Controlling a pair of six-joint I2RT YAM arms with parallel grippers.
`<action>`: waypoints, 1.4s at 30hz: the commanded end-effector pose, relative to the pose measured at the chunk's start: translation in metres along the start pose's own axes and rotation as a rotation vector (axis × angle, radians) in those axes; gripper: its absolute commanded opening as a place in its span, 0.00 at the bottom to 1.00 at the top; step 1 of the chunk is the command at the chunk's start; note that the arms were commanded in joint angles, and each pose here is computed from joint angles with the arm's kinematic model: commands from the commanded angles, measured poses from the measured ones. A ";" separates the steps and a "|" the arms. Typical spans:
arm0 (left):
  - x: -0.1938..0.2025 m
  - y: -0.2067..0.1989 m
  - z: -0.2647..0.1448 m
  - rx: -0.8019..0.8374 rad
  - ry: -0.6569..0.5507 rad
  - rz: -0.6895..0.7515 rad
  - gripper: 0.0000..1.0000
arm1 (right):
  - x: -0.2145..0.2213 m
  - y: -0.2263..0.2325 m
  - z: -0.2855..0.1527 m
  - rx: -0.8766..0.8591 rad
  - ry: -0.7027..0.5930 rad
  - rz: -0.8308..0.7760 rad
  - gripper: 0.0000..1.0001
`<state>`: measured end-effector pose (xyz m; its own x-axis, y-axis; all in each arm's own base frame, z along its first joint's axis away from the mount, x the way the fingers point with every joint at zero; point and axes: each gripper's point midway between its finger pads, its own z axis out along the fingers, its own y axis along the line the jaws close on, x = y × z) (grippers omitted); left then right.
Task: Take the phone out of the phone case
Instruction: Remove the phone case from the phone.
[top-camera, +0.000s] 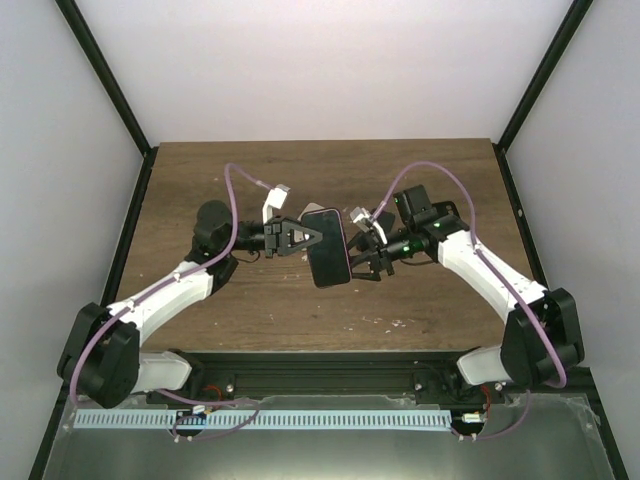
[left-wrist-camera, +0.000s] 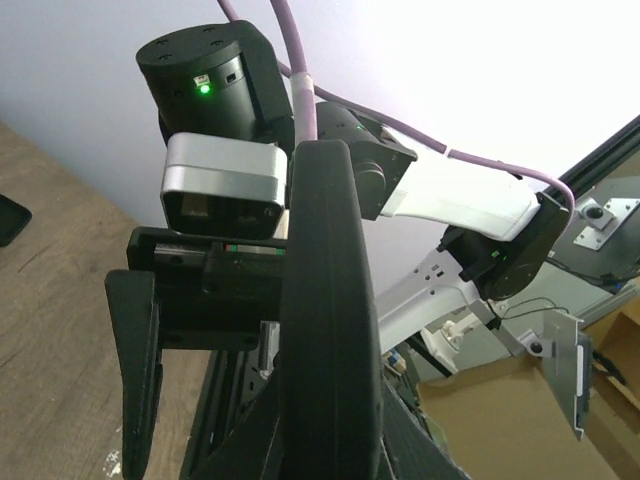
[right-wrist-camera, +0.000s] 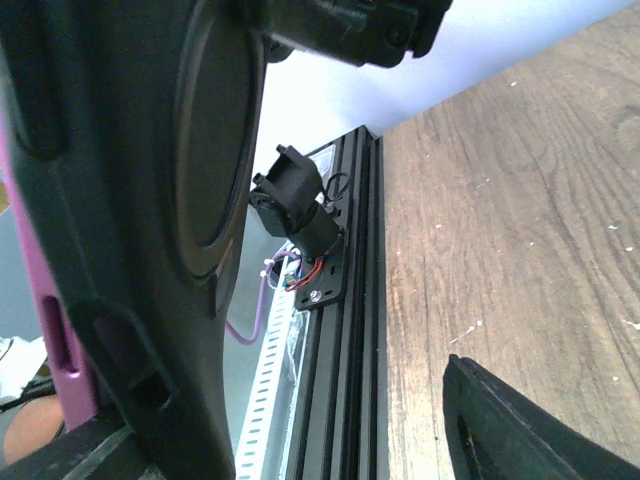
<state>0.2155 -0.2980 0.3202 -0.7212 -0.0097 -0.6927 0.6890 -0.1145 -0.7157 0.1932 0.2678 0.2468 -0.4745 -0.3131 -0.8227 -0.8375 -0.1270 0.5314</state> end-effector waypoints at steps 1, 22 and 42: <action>0.058 -0.008 0.006 0.089 0.216 -0.107 0.00 | -0.059 0.013 -0.020 0.035 -0.106 -0.207 0.67; 0.059 0.036 0.015 -0.061 0.244 -0.166 0.00 | -0.043 0.022 -0.020 -0.038 -0.121 -0.187 0.38; -0.001 0.123 -0.081 -0.977 -0.249 0.052 0.68 | 0.019 -0.086 -0.028 0.418 -0.151 0.160 0.01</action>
<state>0.2993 -0.2779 0.2309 -0.7331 -0.1231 -0.6689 0.5120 0.5474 -0.6619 0.2363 0.2512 0.1763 -0.6539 -0.2358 -0.7189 -0.7564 0.1818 0.6284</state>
